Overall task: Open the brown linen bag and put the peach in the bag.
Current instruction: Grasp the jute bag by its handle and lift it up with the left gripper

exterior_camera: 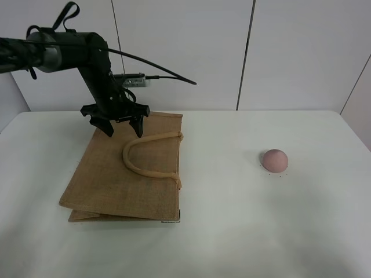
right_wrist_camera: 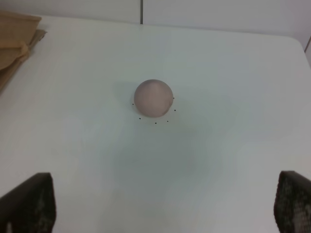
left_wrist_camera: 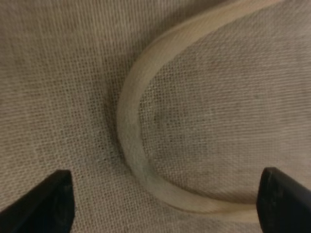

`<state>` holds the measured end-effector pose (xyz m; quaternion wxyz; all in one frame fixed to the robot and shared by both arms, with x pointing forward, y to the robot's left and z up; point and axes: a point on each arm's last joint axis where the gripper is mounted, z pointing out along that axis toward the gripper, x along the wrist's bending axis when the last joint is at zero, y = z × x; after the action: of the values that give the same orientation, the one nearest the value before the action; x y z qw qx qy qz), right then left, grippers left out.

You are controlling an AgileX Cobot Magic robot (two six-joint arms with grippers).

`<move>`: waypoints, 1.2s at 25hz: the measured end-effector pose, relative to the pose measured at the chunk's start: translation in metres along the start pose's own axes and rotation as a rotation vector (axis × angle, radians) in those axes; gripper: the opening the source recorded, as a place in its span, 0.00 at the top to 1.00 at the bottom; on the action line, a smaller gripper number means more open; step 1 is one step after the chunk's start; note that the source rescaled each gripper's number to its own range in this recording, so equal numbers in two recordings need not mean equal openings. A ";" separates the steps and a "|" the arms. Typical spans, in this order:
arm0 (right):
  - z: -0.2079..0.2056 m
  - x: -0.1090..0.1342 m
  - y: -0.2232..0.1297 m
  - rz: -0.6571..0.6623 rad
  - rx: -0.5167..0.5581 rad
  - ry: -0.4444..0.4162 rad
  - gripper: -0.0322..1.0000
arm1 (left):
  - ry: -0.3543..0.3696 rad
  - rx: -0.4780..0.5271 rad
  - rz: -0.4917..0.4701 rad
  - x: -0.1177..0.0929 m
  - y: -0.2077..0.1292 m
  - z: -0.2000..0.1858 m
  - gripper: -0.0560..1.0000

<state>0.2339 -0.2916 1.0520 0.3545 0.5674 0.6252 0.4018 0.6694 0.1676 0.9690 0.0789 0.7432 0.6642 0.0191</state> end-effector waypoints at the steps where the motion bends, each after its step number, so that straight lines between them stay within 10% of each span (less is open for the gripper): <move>1: 0.000 0.000 0.000 0.000 0.000 0.000 0.00 | 0.017 0.017 0.004 0.002 0.000 0.008 0.00; 23: 0.000 0.000 0.000 0.000 0.000 0.000 0.00 | 0.036 0.113 -0.009 0.006 -0.001 0.085 0.04; 26: 0.000 0.000 0.000 0.000 0.000 0.000 0.00 | 0.036 0.113 -0.009 0.006 -0.001 0.085 0.22; 30: 0.000 0.000 0.000 0.000 0.000 0.000 0.00 | 0.036 0.113 -0.009 0.006 -0.001 0.085 0.75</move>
<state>0.2339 -0.2916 1.0520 0.3545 0.5674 0.6252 0.4018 0.6807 0.1654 0.8846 0.0247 0.7430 0.6689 -0.0053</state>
